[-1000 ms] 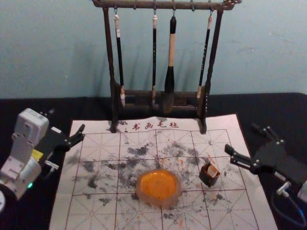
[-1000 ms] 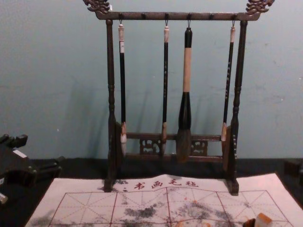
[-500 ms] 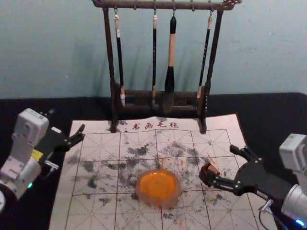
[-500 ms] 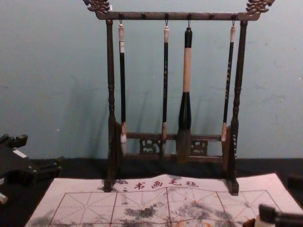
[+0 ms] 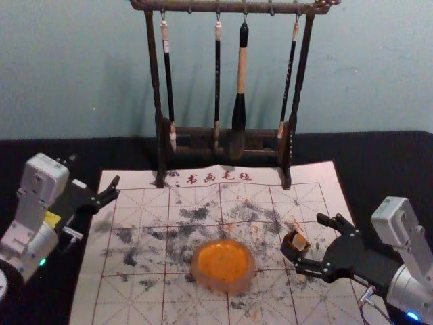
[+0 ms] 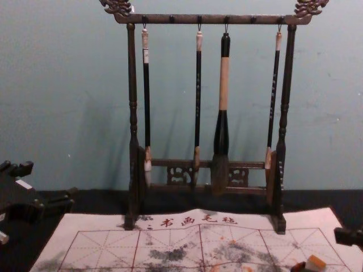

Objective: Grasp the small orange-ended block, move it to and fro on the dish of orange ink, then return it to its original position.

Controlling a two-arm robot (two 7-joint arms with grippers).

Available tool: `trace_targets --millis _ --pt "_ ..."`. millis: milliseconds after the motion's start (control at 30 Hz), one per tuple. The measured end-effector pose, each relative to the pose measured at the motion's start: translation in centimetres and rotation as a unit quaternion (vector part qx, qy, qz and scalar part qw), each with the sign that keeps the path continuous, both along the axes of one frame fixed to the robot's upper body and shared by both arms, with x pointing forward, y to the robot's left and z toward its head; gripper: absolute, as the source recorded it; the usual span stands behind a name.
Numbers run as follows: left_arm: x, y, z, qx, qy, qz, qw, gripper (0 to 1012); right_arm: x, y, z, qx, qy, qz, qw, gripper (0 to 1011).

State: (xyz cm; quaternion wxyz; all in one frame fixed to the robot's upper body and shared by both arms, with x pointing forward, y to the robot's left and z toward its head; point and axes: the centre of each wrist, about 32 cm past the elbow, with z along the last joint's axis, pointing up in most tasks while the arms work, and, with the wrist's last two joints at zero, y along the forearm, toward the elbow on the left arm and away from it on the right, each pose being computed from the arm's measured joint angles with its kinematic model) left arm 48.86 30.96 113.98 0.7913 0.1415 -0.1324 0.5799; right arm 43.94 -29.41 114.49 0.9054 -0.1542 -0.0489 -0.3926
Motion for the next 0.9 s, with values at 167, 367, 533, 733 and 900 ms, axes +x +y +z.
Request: trace_targets --millis 167,367,533,733,900 --pt "0.00 0.00 0.00 0.000 0.000 0.000 1.0000 1001 0.5 0.3 -0.2 -0.004 0.004 -0.002 1.0000 1000" --pt "0.00 0.00 0.00 0.000 0.000 0.000 1.0000 1001 0.8 0.5 -0.5 -0.007 0.009 -0.002 0.9999 1000" --pt "0.00 0.00 0.00 0.000 0.000 0.000 1.0000 1001 1.0 0.6 -0.8 -0.007 0.013 -0.005 0.9999 1000" --pt "0.00 0.00 0.00 0.000 0.000 0.000 1.0000 1001 1.2 0.6 -1.0 -0.006 0.016 -0.006 0.9998 1000" --pt "0.00 0.00 0.00 0.000 0.000 0.000 1.0000 1001 1.2 0.6 -1.1 -0.006 0.020 -0.004 0.9998 1000"
